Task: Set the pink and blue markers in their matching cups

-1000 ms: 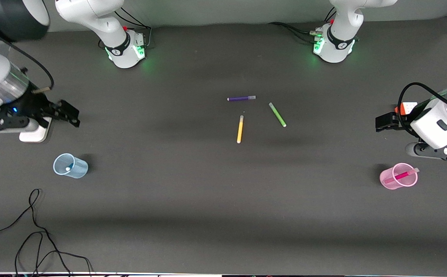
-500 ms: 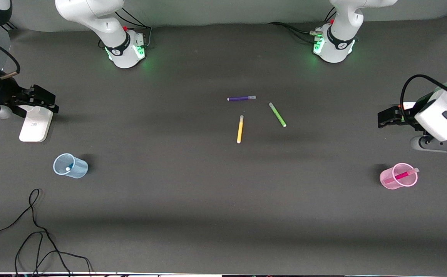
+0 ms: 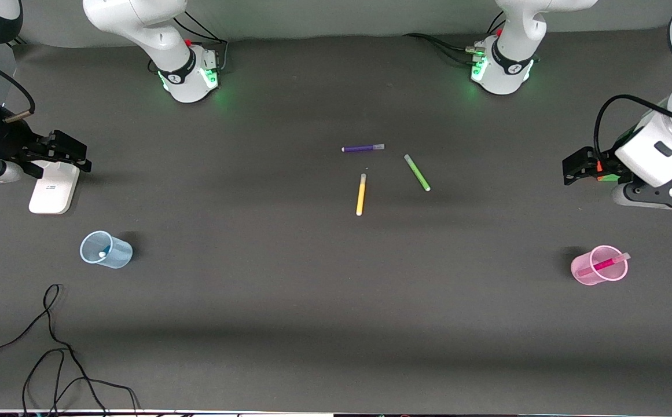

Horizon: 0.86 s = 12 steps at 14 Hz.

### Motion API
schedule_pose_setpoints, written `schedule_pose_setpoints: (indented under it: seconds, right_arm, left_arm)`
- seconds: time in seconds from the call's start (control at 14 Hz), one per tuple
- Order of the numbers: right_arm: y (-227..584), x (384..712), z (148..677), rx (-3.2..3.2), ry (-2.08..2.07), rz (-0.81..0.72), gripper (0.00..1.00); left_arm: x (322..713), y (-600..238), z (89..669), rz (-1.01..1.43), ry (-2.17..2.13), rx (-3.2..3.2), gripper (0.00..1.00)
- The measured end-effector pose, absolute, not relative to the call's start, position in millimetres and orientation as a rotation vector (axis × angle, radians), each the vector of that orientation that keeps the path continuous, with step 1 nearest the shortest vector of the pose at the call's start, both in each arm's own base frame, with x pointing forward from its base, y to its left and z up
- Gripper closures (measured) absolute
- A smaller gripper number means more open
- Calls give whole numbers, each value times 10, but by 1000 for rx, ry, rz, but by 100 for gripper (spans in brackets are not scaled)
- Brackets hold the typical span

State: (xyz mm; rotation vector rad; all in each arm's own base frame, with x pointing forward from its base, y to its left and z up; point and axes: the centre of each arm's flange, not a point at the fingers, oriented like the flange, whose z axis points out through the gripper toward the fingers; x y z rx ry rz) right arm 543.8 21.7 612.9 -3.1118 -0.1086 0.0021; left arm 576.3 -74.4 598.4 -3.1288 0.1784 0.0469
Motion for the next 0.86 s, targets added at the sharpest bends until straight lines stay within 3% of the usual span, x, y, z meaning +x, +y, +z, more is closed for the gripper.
schedule_pose_setpoints:
  seconds: [0.86]
  right_arm:
    - [258, 5467, 6092, -3104, -31, 13, 0]
  left_arm:
    - [5833, -728, 5921, 60, 174, -3127, 0]
